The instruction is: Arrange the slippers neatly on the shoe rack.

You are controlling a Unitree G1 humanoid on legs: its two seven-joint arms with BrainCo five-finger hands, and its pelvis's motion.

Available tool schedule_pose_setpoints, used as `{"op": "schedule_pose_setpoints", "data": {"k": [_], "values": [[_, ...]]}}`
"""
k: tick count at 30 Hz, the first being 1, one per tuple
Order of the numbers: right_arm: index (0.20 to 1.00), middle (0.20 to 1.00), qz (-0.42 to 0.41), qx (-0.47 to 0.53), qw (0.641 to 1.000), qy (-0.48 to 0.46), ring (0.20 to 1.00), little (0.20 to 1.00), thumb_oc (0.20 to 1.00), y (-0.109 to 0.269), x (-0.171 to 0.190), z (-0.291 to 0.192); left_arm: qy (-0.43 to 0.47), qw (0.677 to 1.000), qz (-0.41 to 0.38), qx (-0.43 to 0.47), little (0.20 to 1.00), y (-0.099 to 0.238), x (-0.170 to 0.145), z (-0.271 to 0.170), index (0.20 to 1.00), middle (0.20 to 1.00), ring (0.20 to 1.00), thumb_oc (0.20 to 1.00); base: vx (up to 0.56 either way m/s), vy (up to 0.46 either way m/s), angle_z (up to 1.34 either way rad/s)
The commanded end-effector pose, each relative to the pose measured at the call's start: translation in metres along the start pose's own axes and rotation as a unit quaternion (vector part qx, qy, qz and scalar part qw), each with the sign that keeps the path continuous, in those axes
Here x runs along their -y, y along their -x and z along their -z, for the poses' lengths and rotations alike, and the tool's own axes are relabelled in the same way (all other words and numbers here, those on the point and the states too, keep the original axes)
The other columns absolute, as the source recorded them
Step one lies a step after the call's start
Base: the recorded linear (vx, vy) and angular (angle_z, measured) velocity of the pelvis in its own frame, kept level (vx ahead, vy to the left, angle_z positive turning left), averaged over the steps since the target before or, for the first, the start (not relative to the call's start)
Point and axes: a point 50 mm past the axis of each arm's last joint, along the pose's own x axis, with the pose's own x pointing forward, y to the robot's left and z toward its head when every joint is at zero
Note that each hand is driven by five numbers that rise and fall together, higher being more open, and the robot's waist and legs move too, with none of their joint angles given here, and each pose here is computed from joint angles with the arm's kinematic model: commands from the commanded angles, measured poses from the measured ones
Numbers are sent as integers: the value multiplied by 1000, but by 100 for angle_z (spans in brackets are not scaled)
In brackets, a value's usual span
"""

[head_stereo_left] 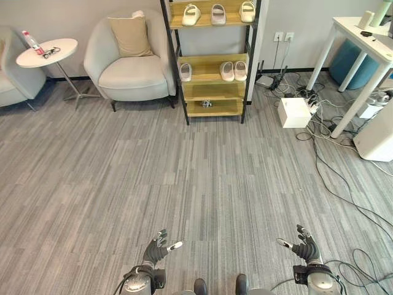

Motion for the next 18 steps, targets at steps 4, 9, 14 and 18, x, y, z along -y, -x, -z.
{"op": "schedule_pose_setpoints", "data": {"k": [4,9,14,18], "values": [[1000,1000,-10,55,998,-1,1000,1000,1000,-5,-6,-24,-13,999,-14,51,1000,-6,-5,-22,1000,1000,1000,1000,9,-5,-14],[1000,1000,-18,53,998,-4,1000,1000,1000,-4,-9,-23,-2,999,-15,47,1000,-4,-6,-19,1000,1000,1000,1000,0,0,0],[1000,1000,-21,49,998,-16,1000,1000,1000,-5,-11,-23,1,999,-16,34,1000,-2,-6,-12,1000,1000,1000,1000,0,0,0],[1000,1000,-29,51,998,-21,1000,1000,1000,-7,-13,-25,4,999,-19,34,1000,-2,-8,-12,1000,1000,1000,1000,0,0,0]]}}
